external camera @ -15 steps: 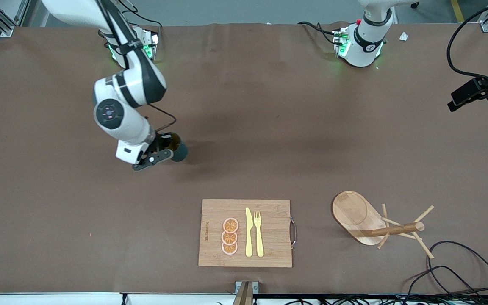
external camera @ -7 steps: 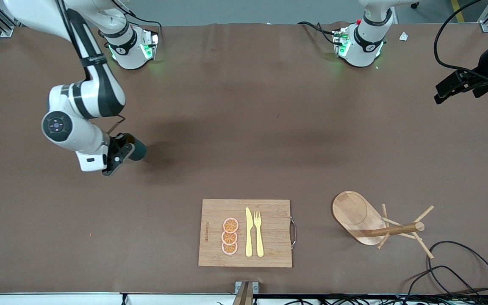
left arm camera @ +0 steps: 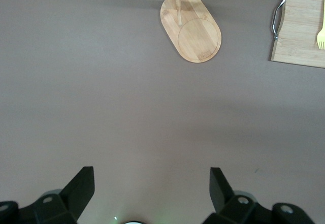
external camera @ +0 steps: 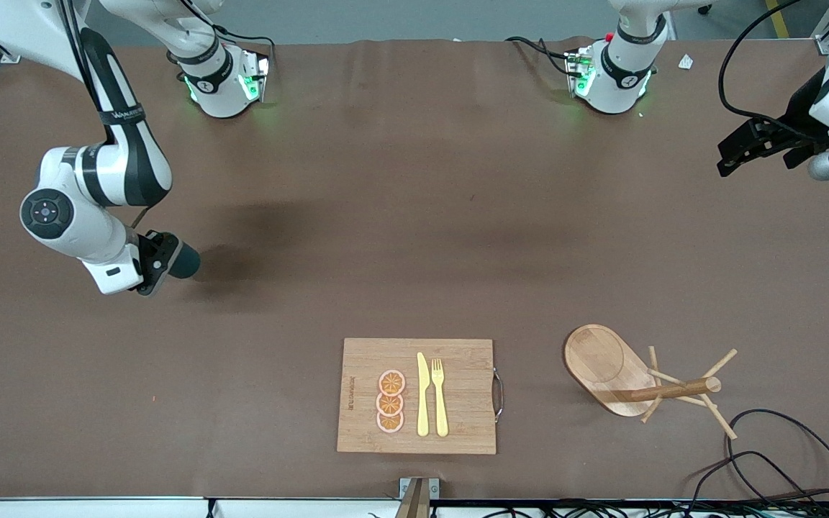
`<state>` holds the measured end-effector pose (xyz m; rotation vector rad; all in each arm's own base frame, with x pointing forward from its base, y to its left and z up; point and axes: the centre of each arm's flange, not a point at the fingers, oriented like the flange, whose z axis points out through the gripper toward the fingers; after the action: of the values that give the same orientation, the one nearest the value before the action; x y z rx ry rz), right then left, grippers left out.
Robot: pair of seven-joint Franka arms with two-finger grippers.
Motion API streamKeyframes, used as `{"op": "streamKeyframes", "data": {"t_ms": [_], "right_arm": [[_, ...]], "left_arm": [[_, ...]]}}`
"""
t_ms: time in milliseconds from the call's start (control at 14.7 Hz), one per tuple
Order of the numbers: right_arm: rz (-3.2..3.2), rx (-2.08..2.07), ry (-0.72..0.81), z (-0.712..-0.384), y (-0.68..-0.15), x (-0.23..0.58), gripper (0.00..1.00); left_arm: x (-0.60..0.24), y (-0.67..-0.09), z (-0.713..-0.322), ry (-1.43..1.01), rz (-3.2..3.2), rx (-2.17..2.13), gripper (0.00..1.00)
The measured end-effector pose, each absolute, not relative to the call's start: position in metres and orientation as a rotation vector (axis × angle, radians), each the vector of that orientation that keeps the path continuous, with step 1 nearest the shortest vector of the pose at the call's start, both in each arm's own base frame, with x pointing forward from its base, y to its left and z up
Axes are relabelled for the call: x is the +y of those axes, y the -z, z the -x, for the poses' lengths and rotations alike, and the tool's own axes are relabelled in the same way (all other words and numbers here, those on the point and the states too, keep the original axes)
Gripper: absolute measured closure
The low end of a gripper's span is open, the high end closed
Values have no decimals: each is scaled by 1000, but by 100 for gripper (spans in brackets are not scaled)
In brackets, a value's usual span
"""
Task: Transfer cup from left to right arm and place
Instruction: 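Carry the teal mug sideways with the right gripper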
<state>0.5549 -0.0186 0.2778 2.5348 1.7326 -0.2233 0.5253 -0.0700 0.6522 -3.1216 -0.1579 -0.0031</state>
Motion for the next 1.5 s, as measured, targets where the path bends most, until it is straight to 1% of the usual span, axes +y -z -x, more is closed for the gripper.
{"op": "streamKeyframes", "data": {"t_ms": [341, 681, 1430, 1498], "right_arm": [[-2540, 1715, 262, -540, -261, -42, 96], [-2586, 1672, 265, -518, -242, -65, 96], [-2575, 1705, 273, -505, -243, -52, 96], [-2575, 1707, 275, -505, -242, -52, 94]], "left_arm": [[-70, -652, -525, 4, 3122, -159, 0], [-69, -652, -525, 4, 3122, -160, 0], [-66, -658, -527, 32, 3124, -172, 0], [-65, -657, -527, 30, 3124, -172, 0]]}}
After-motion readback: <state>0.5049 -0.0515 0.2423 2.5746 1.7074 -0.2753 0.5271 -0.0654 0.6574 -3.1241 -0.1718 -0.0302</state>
